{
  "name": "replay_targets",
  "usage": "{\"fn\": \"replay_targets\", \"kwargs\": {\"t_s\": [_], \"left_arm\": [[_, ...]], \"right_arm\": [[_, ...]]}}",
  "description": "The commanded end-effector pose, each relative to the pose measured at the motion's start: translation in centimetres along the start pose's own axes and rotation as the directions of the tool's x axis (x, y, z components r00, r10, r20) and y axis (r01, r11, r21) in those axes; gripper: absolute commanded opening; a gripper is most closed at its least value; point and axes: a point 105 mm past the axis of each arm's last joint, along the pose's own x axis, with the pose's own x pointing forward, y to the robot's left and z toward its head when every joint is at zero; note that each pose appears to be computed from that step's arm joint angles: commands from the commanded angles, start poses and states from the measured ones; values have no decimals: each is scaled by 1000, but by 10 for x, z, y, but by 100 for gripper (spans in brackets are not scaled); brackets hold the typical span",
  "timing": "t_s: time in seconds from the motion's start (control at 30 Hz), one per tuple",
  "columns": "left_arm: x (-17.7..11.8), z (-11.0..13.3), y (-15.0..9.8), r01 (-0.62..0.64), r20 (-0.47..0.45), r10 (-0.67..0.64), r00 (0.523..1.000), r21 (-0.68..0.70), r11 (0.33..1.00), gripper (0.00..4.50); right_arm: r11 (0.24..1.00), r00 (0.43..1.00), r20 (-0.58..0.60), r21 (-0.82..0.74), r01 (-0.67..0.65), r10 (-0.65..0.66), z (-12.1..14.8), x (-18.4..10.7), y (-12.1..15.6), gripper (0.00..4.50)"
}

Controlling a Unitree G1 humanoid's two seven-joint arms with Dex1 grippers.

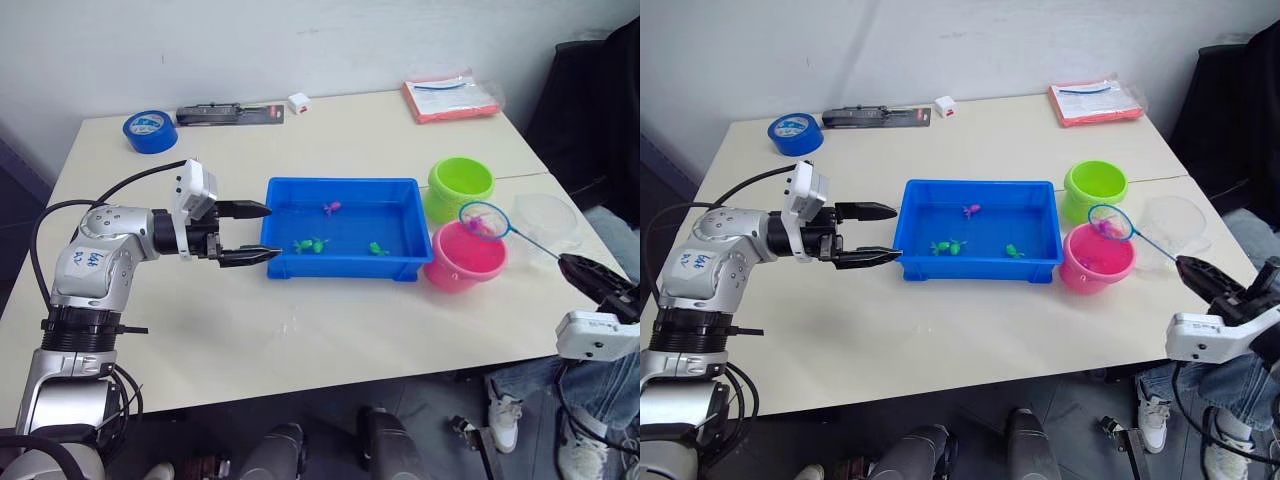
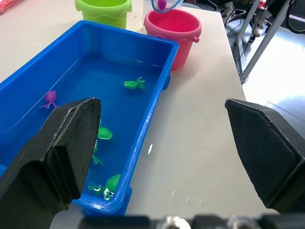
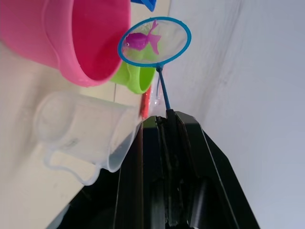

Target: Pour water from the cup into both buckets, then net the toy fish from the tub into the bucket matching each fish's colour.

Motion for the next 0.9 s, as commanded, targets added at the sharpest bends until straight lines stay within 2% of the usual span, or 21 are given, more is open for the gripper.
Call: {"fn": "replay_targets", "kwargs": {"t_s": [0.03,0.4,0.57,0.73,0.9], "left_arm": [[-4,12,-1,-7,20,6,1000,50,999,450],[-7,10,-3,-17,17,16,1000,49,999,450],[-7,10,-2,-20,18,19,1000,49,999,450],[-10,11,-1,-40,29,39,999,45,998,450],[-19,12,2,-90,39,88,995,39,995,450]], "right_arm": [[989,997,-20,-127,77,-80,-6,-7,-12,78],[964,993,-6,-241,113,-118,-5,-18,-3,78],[962,989,2,-228,148,-151,-4,-16,-7,78],[958,979,33,-202,206,-203,-1,-5,-20,78],[978,976,112,-64,196,-188,12,23,-30,78]]}}
